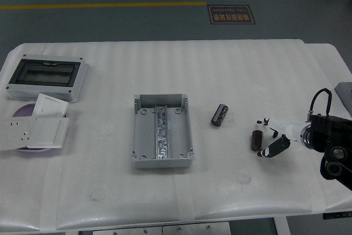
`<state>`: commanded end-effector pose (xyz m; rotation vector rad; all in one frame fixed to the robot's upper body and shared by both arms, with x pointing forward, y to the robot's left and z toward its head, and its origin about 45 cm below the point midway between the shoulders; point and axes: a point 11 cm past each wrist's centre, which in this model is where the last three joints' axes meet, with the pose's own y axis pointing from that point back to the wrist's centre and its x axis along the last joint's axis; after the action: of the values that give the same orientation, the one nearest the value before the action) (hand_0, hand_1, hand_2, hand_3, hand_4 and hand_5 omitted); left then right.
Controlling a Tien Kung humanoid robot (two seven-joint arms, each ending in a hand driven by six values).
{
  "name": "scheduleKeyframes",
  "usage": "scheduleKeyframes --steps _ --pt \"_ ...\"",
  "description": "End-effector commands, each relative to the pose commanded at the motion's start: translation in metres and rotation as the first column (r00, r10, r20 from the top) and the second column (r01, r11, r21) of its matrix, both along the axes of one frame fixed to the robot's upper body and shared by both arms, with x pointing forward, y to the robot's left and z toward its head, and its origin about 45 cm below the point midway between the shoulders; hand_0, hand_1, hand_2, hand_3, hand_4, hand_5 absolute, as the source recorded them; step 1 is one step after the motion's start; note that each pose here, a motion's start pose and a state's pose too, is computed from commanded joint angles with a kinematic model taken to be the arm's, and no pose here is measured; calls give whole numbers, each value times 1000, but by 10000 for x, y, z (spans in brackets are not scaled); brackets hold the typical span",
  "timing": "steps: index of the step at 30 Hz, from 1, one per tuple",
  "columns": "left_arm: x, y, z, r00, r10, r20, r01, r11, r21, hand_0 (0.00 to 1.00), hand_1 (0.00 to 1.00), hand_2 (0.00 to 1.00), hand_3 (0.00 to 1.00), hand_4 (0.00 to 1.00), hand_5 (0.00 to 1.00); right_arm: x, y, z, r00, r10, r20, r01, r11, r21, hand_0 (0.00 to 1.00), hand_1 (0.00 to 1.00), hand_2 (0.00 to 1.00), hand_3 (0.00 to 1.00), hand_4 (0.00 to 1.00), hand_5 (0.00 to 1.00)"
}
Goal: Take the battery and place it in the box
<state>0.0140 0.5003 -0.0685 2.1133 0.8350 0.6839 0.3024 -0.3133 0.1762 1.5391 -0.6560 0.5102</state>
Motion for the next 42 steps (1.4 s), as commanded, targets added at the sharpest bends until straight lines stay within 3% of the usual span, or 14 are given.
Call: scheduleKeyframes --steps 1,19,20,31,32,37,38,42 --pt "1 -1 -1 1000 0 1 0 1000 0 655 647 556 609 541 72 0 0 -1 1000 0 0 0 1000 0 653 655 726 924 644 139" --pt "-2 -5 -5 1000 5 6 -5 1000 -2 656 646 556 609 539 72 -17 74 -30 1000 9 -4 -9 1000 18 646 634 653 874 608 120" --pt "-3 -6 -5 1000 5 6 -5 1000 -2 655 644 552 608 538 71 -19 81 -29 1000 11 -3 -11 1000 18 642 617 609 855 593 112" --pt "6 -9 -8 1000 3 9 -3 1000 -3 655 645 552 608 537 70 -5 87 -18 1000 10 12 -10 1000 15 639 614 600 837 591 127" --pt "7 -9 -8 1000 3 9 -3 1000 -3 655 644 551 608 537 69 -5 84 -19 1000 9 12 -9 1000 15 635 606 572 741 588 133" --pt "12 -10 -8 1000 1 11 -1 1000 -3 655 644 551 608 537 69 -4 71 -34 1000 4 12 -5 1000 11 635 606 572 741 588 133" --pt "13 -10 -9 1000 1 11 -1 1000 -4 655 642 550 608 536 68 -3 69 -35 1000 4 14 -4 1000 10 625 592 516 635 585 143" --pt "17 -14 -12 1000 0 15 0 1000 -4 655 642 550 608 536 68 12 63 -32 1000 -3 27 3 1000 9 625 592 516 635 585 143"
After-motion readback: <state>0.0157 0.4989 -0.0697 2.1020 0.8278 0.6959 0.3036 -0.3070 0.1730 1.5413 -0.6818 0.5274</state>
